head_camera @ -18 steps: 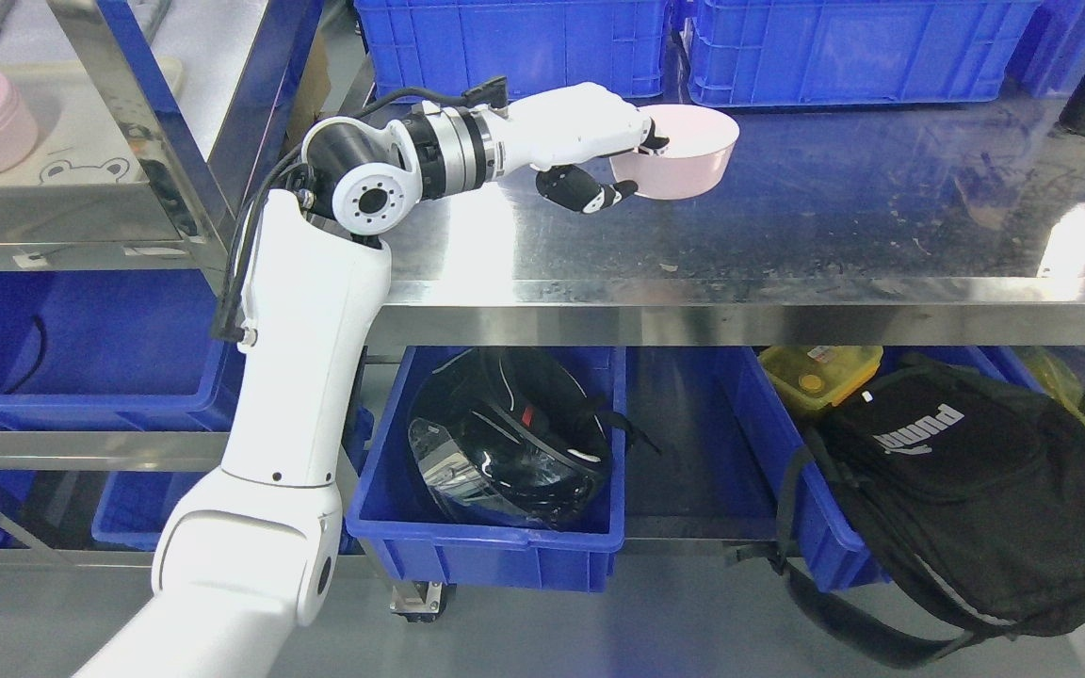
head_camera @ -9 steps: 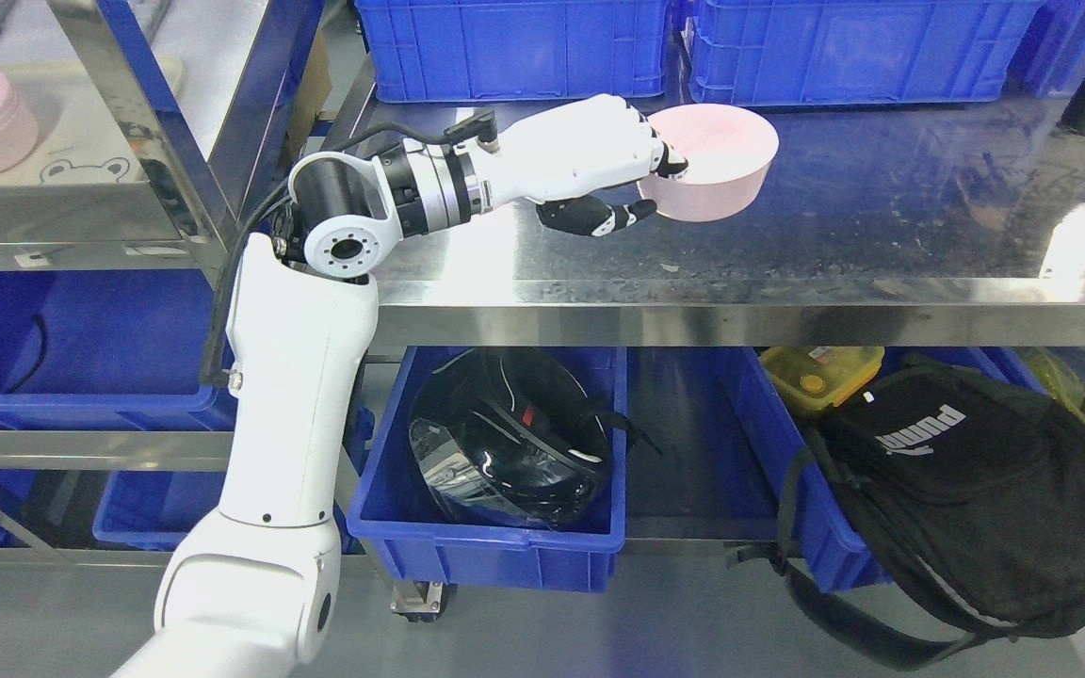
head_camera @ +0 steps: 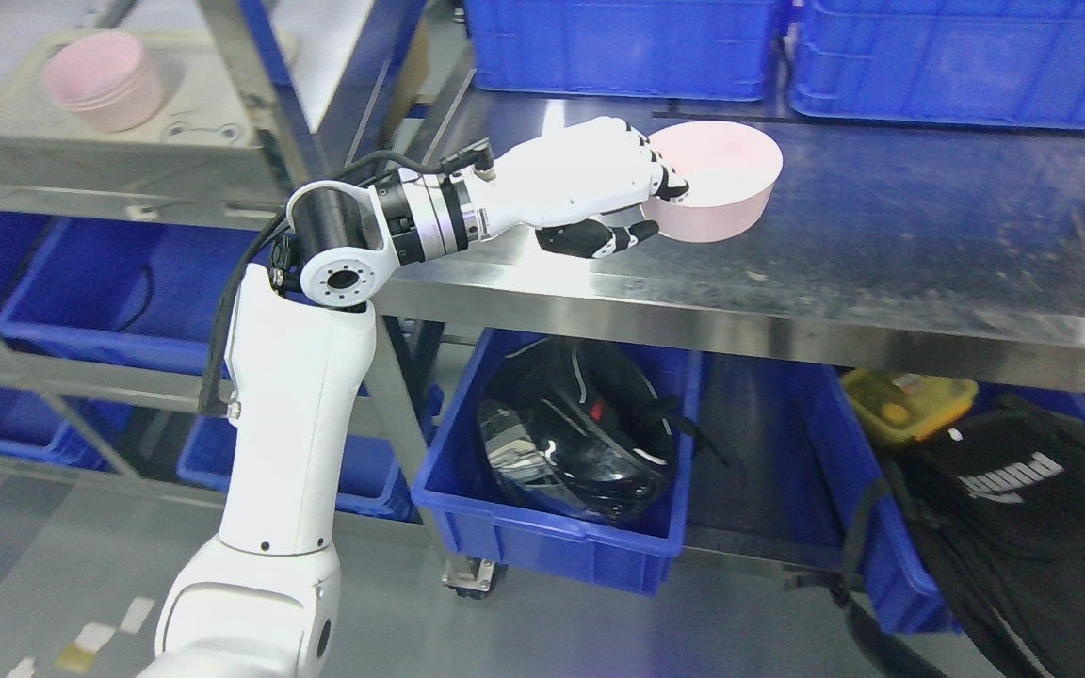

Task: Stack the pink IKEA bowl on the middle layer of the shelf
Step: 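Hold the pink bowl in the left hand while the robot drives to the other shelf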

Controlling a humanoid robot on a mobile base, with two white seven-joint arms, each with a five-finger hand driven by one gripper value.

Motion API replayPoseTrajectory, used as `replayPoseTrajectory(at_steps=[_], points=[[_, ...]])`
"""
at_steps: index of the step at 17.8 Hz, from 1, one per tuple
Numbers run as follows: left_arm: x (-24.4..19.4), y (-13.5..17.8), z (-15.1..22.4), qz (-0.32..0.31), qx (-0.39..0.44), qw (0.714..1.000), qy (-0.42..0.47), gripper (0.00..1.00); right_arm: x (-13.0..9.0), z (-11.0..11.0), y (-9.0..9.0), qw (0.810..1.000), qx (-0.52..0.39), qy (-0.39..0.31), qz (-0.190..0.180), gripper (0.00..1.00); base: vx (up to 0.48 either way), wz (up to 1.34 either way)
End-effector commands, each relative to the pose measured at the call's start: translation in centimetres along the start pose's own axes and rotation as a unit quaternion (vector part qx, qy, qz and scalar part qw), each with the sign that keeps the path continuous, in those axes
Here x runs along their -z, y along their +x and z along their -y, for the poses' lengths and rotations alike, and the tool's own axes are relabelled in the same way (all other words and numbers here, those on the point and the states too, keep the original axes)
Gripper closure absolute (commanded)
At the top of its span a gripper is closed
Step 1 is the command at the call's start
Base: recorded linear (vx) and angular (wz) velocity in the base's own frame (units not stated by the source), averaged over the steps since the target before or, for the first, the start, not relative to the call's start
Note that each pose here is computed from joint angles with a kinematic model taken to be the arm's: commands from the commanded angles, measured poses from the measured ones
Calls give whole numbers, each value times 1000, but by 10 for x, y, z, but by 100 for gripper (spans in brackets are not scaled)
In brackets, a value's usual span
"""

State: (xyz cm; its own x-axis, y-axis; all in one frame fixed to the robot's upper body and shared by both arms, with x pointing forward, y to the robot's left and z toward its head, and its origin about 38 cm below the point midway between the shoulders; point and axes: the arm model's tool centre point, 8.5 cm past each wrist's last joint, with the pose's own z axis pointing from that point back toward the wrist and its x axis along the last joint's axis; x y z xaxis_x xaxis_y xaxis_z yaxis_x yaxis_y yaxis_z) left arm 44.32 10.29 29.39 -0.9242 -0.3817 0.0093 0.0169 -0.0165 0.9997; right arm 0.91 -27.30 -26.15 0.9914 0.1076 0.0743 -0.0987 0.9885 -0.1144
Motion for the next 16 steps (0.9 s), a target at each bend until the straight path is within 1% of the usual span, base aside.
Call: replayPoseTrajectory(at_steps=[1, 3, 6, 10, 16], points=[[-8, 4, -7, -3, 19, 1000, 6, 98, 0, 10, -9, 1000, -1, -7, -3, 0, 3, 972], [-8, 4, -7, -3, 18, 1000, 6, 98, 0, 10, -9, 1000, -1, -7, -3, 0, 11, 1095], [-8, 4, -7, -4, 17, 1000, 6, 98, 0, 10, -9, 1000, -1, -7, -3, 0, 31, 1478], [-8, 4, -7, -5, 17, 1000, 6, 98, 0, 10, -9, 1000, -1, -7, -3, 0, 28, 1079], [-8, 3, -8, -9, 11, 1000, 6, 97, 0, 10, -9, 1000, -1, -7, -3, 0, 41, 732]])
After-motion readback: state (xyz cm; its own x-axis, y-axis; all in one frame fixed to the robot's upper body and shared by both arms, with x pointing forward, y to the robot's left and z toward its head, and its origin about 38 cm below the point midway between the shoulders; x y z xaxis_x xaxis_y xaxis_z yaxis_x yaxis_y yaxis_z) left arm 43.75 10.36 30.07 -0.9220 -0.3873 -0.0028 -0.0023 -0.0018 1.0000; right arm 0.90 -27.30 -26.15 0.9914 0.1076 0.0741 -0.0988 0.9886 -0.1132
